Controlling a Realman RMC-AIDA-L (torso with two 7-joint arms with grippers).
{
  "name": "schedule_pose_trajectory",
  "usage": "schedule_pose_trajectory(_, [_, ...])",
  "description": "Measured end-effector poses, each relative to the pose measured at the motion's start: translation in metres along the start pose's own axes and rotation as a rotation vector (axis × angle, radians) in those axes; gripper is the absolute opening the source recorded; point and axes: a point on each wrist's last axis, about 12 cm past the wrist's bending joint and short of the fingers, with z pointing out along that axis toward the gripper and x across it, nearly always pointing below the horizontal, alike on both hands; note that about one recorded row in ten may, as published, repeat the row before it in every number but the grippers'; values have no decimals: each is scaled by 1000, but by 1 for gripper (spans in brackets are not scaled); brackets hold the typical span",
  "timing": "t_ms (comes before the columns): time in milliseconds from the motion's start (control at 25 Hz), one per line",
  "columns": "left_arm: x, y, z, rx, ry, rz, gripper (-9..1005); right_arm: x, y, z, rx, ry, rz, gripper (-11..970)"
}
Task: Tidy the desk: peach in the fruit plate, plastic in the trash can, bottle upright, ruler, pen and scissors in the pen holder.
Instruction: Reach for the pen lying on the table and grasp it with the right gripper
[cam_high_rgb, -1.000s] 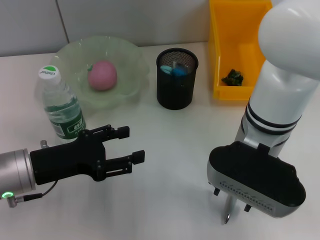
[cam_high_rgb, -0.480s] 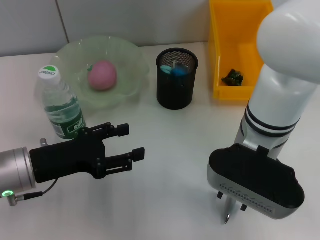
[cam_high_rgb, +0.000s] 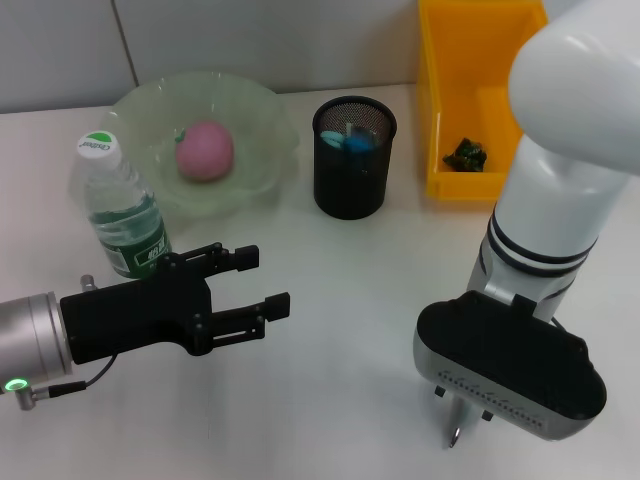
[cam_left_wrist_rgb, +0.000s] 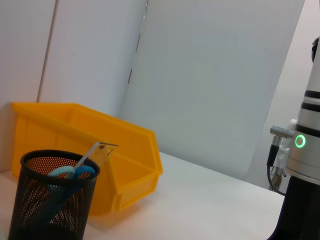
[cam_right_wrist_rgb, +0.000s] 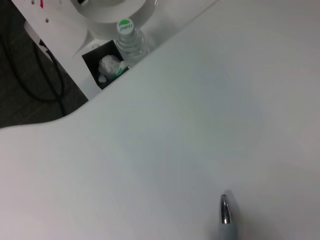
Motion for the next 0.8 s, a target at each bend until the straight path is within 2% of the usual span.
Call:
schedule_pose_trajectory(400, [-1,0,-1,-7,-12,-2,770,1,-1,2,0,10,-3,477])
schedule_pose_trajectory(440, [-1,0,-1,-7,-13,-2,770,1,-1,2,0,10,-3,348])
schedule_pose_trajectory(800, [-2,0,-1,-8,-23,-3,770,1,-1,2,-3,13,-8,349])
